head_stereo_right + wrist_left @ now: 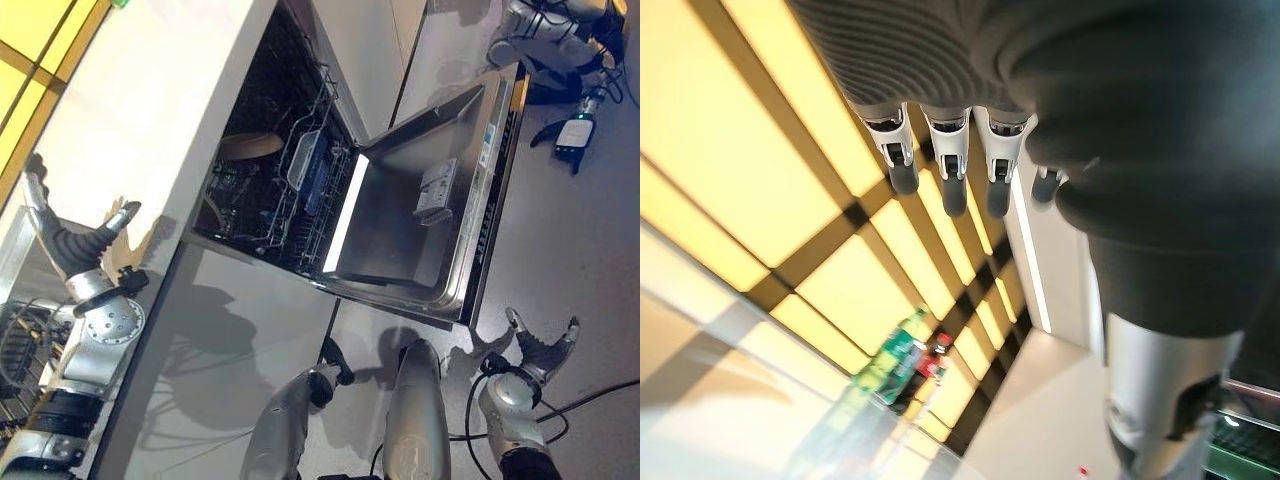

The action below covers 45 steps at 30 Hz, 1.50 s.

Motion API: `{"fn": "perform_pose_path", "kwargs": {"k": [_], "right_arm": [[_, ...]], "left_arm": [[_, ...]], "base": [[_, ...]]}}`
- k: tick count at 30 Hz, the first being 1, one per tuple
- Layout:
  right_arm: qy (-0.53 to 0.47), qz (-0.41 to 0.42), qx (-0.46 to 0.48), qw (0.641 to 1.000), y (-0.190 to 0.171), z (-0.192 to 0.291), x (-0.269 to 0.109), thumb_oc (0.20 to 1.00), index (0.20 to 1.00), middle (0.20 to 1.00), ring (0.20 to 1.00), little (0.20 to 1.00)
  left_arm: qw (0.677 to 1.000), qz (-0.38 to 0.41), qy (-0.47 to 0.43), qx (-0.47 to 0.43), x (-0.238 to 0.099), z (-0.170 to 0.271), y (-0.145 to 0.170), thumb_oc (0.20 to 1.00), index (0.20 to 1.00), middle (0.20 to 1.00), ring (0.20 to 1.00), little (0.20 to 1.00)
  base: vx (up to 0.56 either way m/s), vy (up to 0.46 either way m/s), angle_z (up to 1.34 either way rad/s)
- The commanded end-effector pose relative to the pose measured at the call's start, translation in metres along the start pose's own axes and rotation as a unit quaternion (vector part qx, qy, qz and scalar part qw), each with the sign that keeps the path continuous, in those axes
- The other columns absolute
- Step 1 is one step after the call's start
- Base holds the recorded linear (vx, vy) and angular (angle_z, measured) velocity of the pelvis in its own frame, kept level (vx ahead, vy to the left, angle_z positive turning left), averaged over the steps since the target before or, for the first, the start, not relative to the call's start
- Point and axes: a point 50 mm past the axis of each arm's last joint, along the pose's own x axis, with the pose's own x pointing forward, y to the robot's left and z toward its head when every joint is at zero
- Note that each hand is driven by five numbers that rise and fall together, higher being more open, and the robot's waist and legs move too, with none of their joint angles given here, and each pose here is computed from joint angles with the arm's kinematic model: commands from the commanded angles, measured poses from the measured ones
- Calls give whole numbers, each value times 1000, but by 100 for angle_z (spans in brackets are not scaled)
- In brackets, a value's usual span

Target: Pick up plates and place into dishwasher.

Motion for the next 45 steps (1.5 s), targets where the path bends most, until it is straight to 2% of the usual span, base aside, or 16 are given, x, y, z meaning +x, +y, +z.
{"fn": "perform_pose_path", "kwargs": {"k": [1, 8, 11, 17, 21, 24, 29, 34, 41, 45], "right_arm": [[-6, 3, 123, 992, 17, 24, 10, 1000, 1000, 1000, 1000, 1000], [12, 44, 209, 977, 45, 41, 14, 1000, 1000, 1000, 1000, 1000], [29, 119, 246, 961, 71, 54, 13, 1000, 1000, 1000, 1000, 1000], [34, 296, 221, 929, 109, 68, 0, 1000, 1000, 1000, 1000, 1000], [15, 402, 232, 886, 129, 85, -17, 1000, 1000, 1000, 1000, 1000], [-12, 453, 220, 864, 141, 96, -35, 1000, 1000, 1000, 1000, 1000], [-73, 545, 215, 807, 160, 124, -75, 1000, 1000, 1000, 1000, 1000], [-120, 594, 218, 765, 163, 142, -98, 1000, 1000, 1000, 1000, 1000], [-204, 663, 246, 677, 160, 169, -136, 1000, 1000, 1000, 1000, 1000], [-229, 672, 241, 662, 160, 175, -148, 1000, 1000, 1000, 1000, 1000]], "left_arm": [[1000, 9, 2, -16, 2, 4, -10, 1000, 1000, 1000, 1000, 1000], [999, -11, -24, -31, 11, 19, -15, 1000, 1000, 1000, 1000, 1000], [998, -23, -44, -42, 17, 28, -16, 1000, 1000, 1000, 1000, 1000], [995, -46, -70, -47, 25, 39, -18, 1000, 1000, 1000, 1000, 1000], [993, -59, -93, -42, 30, 45, -19, 1000, 1000, 1000, 1000, 1000], [992, -59, -100, -40, 31, 46, -19, 1000, 1000, 1000, 1000, 1000], [993, -49, -102, -37, 35, 46, -17, 1000, 1000, 1000, 1000, 1000], [994, -42, -93, -34, 35, 41, -10, 1000, 1000, 1000, 1000, 1000], [996, -30, -78, -28, 34, 34, -1, 1000, 1000, 1000, 1000, 1000], [997, -25, -67, -24, 33, 29, 3, 1000, 1000, 1000, 1000, 1000]], "base": [[19, -20, 16], [12, -59, 14], [-24, -148, 17], [58, -152, 15], [36, -143, 22], [10, -59, 9], [34, -11, -1], [40, 37, -11], [47, 48, 4], [48, 22, 8]]}}
